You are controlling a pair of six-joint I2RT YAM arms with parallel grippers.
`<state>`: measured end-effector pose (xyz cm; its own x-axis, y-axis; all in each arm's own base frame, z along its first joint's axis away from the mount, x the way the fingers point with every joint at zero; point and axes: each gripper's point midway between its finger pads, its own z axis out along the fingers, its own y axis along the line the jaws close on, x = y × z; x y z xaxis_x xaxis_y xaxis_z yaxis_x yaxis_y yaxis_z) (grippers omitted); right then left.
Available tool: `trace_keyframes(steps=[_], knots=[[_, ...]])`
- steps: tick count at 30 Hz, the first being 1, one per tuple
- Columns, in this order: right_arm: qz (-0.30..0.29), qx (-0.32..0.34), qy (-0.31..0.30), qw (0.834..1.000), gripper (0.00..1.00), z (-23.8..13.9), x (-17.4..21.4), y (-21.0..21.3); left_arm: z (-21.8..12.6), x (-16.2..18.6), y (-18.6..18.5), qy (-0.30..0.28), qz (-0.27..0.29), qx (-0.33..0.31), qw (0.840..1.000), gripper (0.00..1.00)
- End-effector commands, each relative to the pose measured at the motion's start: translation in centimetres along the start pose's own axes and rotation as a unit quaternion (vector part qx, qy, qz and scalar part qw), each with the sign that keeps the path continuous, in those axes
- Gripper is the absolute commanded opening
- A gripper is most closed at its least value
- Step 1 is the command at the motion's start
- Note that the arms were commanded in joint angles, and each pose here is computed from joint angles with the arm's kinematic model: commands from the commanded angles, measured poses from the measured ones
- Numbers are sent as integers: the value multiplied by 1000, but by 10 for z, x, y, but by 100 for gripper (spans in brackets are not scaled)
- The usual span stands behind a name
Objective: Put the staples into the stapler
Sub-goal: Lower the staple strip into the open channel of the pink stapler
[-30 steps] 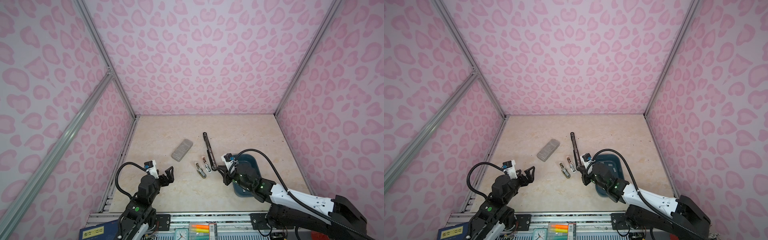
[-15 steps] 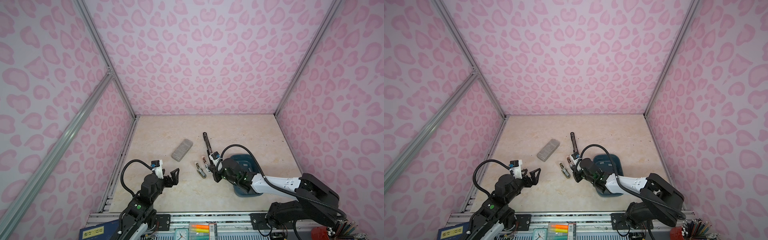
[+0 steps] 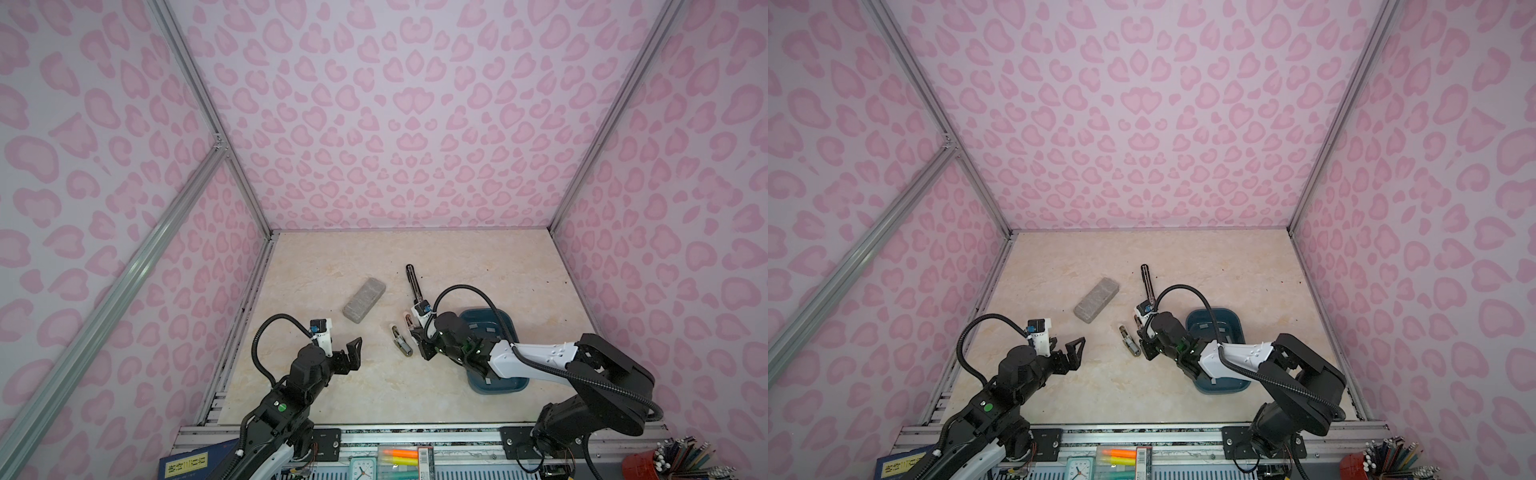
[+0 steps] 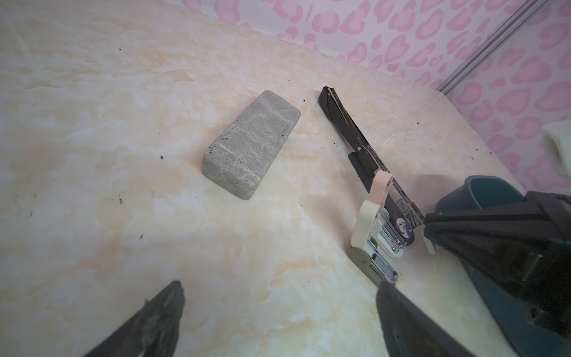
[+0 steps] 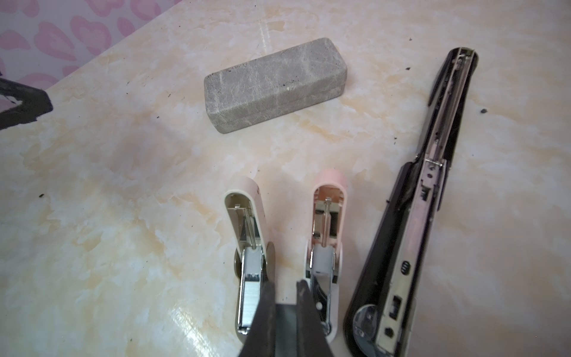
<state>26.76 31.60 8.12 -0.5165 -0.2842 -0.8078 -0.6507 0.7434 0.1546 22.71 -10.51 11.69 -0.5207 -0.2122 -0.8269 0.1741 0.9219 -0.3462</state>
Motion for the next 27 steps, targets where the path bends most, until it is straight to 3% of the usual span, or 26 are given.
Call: trace_keyframes(steps=[1, 27], knots=[[-2, -4, -7, 1000, 5, 5, -3, 2, -1, -14, -2, -23, -3, -3, 1000, 98], [-2, -6, -1, 1000, 2, 16, 4, -9, 8, -7, -4, 6, 15, -22, 1000, 98]])
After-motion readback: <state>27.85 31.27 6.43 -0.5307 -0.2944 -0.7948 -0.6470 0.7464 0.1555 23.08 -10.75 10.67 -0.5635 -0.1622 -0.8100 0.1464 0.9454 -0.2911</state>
